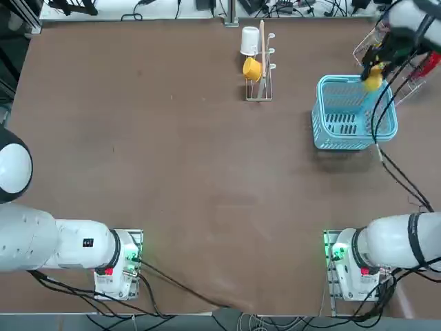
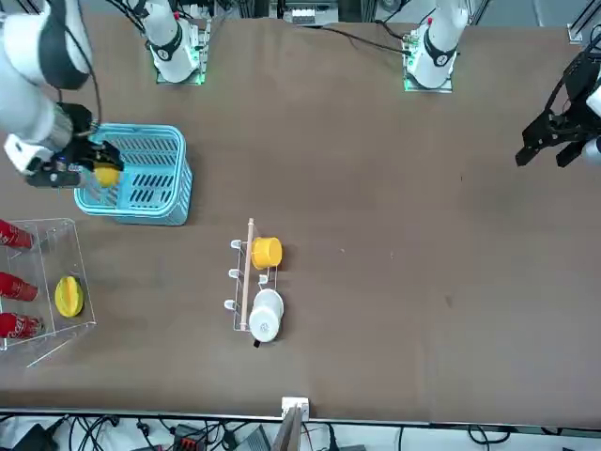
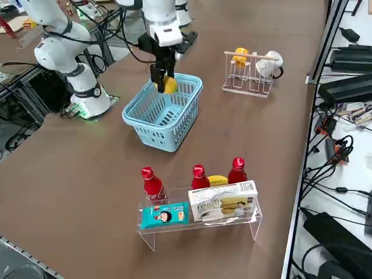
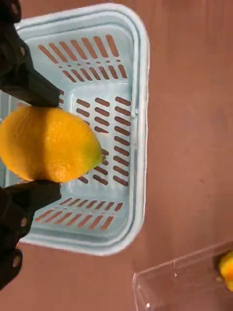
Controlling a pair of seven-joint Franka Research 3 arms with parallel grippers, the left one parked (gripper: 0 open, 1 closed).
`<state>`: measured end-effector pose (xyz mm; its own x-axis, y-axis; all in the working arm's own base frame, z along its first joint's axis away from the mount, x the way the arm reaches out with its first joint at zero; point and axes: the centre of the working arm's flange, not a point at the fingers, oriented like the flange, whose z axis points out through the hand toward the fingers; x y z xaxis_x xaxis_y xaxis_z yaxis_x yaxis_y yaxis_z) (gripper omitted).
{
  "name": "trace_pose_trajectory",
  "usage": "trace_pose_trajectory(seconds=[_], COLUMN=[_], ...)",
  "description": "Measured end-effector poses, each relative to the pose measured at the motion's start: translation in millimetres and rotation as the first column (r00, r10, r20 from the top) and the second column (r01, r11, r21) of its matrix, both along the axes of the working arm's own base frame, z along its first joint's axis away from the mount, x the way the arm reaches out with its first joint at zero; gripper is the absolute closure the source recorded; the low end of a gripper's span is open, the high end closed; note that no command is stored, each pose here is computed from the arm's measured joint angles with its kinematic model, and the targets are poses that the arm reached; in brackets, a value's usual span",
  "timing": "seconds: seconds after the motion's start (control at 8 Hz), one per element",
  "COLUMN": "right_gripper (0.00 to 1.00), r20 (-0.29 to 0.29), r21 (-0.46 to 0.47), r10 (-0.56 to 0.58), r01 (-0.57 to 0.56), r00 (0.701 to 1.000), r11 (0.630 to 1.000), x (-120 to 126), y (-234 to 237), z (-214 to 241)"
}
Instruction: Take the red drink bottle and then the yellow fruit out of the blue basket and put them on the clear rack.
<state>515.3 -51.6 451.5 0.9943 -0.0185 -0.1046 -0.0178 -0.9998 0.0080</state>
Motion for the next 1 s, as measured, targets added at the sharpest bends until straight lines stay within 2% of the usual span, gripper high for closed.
trace_pose_trajectory(seconds=[0.12, 0.38, 0.75, 1.0], right_gripper=[0.13, 0.13, 0.13, 0.13], r20=[0.009, -0.012, -0.1, -0.128], r21=[-0.008, -0.077, -0.216, -0.267], r10=[-0.023, 0.005, 0.162, 0.243], r01=[0.023, -0.006, -0.18, -0.269], r00=[1.0, 1.0, 0.982, 0.962], r11=[1.0, 0.997, 0.96, 0.925], x=[6.0, 23.3, 57.5, 74.0], y=[-15.8, -47.9, -86.1, -112.4], z=[4.3, -5.1, -33.3, -53.3])
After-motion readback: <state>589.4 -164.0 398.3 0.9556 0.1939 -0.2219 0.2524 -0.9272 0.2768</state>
